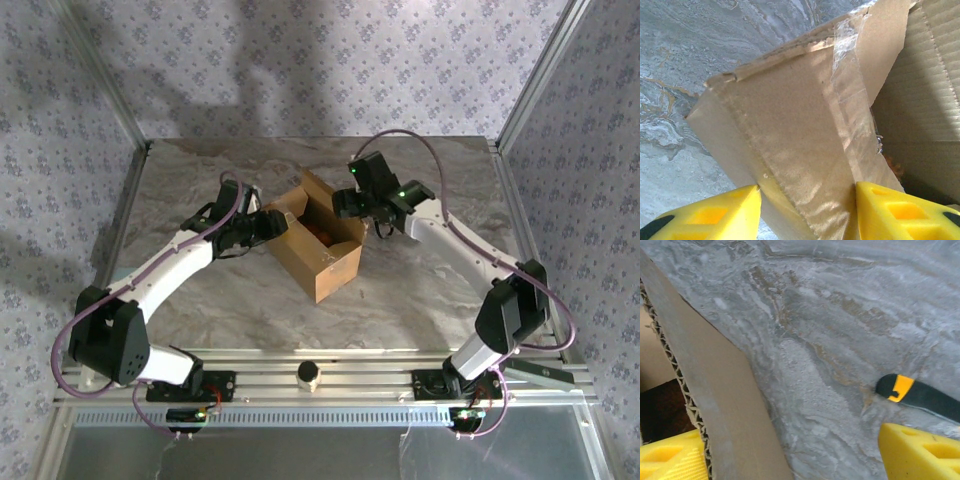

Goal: Unpack the express box

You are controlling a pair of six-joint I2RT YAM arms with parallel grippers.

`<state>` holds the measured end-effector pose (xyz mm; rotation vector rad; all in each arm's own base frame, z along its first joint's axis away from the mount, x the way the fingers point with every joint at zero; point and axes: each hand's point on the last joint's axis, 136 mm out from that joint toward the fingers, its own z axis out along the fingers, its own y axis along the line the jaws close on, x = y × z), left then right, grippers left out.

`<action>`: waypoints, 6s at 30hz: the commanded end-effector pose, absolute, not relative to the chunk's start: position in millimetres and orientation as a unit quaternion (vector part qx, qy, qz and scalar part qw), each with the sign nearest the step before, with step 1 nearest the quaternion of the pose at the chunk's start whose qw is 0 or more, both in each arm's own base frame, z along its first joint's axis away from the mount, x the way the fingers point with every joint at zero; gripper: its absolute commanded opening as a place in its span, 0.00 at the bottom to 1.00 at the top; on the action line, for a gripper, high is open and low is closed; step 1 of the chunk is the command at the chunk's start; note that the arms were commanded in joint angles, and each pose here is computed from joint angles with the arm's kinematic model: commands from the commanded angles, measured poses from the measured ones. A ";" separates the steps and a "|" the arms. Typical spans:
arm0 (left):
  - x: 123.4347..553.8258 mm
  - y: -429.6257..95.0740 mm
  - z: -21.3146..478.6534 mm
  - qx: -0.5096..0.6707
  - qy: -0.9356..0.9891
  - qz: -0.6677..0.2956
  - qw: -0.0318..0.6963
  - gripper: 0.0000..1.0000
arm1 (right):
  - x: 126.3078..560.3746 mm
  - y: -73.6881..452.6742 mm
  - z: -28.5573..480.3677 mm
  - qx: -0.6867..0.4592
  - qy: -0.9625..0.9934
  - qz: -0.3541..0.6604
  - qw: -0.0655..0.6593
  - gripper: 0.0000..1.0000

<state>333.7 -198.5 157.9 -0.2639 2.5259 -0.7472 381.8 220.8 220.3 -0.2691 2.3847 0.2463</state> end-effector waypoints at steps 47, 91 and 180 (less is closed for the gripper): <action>365.9 -166.6 145.4 -0.062 0.969 -0.139 0.196 0.51 | 340.3 241.1 179.1 -0.021 0.874 0.426 0.231 0.25; 353.2 -221.0 224.8 0.043 0.986 0.077 0.138 0.54 | 303.2 282.5 195.7 -0.027 0.886 0.337 0.317 0.24; 280.0 -180.5 146.9 0.023 0.989 0.045 0.137 0.52 | 396.3 266.0 197.6 -0.068 0.893 0.344 0.283 0.12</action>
